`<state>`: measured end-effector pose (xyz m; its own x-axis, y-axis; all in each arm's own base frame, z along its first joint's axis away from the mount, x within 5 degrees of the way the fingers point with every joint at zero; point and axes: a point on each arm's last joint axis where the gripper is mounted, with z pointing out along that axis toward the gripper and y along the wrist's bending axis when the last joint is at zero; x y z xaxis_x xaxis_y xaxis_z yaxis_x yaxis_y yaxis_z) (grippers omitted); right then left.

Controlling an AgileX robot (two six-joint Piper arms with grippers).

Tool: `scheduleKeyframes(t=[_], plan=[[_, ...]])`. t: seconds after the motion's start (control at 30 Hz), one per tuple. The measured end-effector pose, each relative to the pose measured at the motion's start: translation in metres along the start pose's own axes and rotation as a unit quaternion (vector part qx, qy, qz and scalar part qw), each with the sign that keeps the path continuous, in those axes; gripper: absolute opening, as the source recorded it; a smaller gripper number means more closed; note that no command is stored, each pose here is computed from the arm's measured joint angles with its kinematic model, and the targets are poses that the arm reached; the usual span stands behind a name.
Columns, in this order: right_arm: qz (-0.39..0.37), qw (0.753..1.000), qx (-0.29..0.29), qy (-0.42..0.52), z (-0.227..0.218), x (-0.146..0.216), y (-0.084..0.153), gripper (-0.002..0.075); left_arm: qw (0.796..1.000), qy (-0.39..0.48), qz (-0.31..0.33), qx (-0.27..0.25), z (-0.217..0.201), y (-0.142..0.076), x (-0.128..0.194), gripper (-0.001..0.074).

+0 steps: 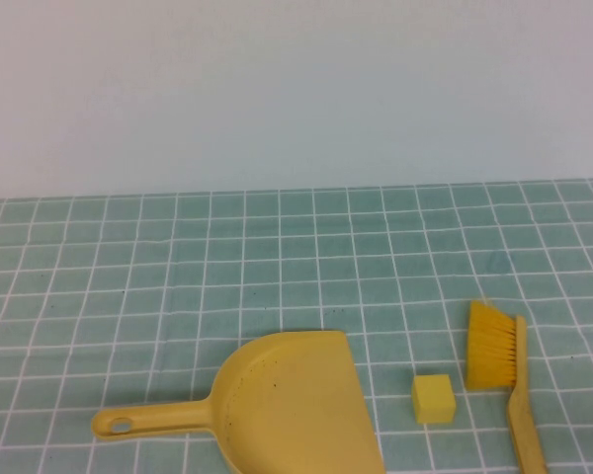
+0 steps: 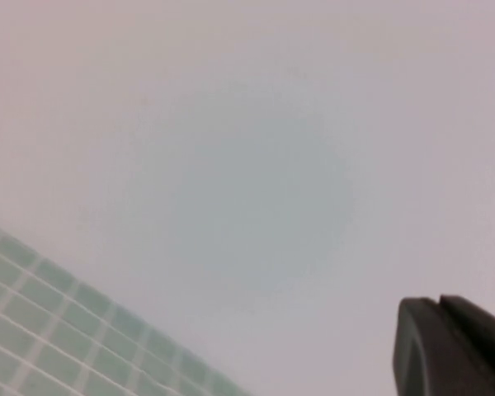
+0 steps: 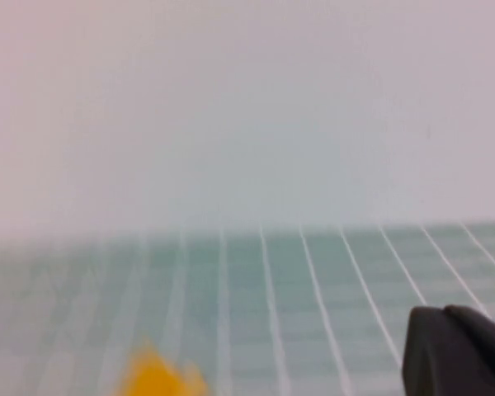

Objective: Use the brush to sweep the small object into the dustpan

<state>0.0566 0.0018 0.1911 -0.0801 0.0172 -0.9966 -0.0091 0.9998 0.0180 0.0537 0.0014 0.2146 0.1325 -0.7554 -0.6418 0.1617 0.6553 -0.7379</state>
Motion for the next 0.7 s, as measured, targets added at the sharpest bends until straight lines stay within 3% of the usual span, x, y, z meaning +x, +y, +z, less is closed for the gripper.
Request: scheduleKeyframes(t=[0.1, 0.2, 0.3, 0.43, 0.57, 0.7], plan=[[0.134, 0.989, 0.003, -0.068, -0.001, -0.012, -0.002, -0.0001, 0.996, -0.011, -0.084, -0.001, 0.0, 0.0, -0.002, 0.0], [0.244, 0.963, 0.008, -0.113, -0.002, -0.02, -0.006, -0.0001, 0.997, -0.036, -0.069, 0.011, 0.0, -0.001, -0.007, 0.0], [0.291, 0.946, 0.016, -0.143, -0.004, -0.024, -0.01, -0.0001, 0.99, -0.085, -0.105, 0.039, -0.002, -0.005, -0.016, 0.0], [0.301, 0.941, 0.014, -0.155, -0.005, -0.029, -0.011, -0.0001, 0.973, -0.127, -0.172, 0.085, -0.004, -0.014, -0.028, 0.0], [0.29, 0.938, -0.003, -0.189, -0.014, -0.059, -0.009, -0.0001, 0.984, -0.112, -0.078, 0.117, -0.005, -0.035, -0.035, 0.0], [0.256, 0.934, -0.016, -0.249, -0.032, -0.098, -0.007, -0.0001, 0.98, -0.126, -0.012, 0.155, -0.01, -0.062, -0.053, 0.0]])
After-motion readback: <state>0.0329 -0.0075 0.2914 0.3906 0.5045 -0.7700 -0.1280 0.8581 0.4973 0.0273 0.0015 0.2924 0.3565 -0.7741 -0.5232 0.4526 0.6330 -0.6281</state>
